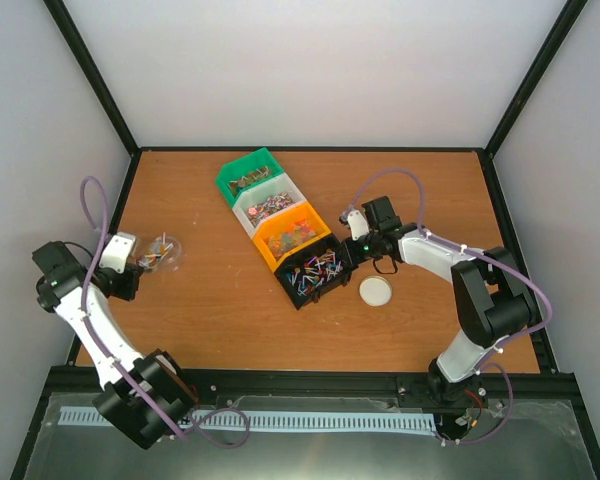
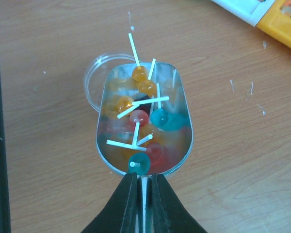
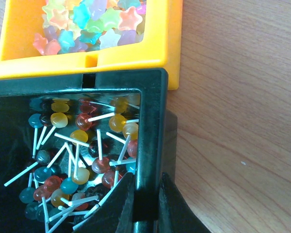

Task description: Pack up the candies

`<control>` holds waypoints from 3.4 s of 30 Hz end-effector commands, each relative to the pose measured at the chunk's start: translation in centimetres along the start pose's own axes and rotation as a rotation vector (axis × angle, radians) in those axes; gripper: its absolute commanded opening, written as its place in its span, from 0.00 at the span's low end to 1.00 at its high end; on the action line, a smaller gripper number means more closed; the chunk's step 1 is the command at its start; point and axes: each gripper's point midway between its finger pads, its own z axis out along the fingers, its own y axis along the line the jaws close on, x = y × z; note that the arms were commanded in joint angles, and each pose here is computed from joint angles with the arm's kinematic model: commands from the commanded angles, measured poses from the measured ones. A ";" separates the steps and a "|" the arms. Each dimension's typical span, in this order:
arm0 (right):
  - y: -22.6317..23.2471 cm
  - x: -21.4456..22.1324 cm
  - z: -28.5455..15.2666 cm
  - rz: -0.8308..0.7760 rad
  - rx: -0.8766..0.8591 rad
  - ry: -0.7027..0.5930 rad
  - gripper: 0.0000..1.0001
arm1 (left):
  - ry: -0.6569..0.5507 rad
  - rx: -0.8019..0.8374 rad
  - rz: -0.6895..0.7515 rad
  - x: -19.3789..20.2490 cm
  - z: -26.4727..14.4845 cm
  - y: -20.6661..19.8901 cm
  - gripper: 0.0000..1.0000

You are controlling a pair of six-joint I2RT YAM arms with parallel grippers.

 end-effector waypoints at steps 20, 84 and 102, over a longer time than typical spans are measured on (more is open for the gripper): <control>0.7 -1.0 -0.5 -0.042 -0.029 -0.072 0.03 | 0.103 -0.006 0.015 0.2 0.5 3.2 0.01; 1.1 -5.6 -1.6 -0.074 -0.020 -0.081 0.69 | -0.020 0.322 0.450 -8.5 0.3 -9.9 0.01; -0.8 -10.4 2.9 -0.041 0.022 -0.080 0.52 | 0.325 0.362 0.569 -12.1 7.6 -20.0 0.01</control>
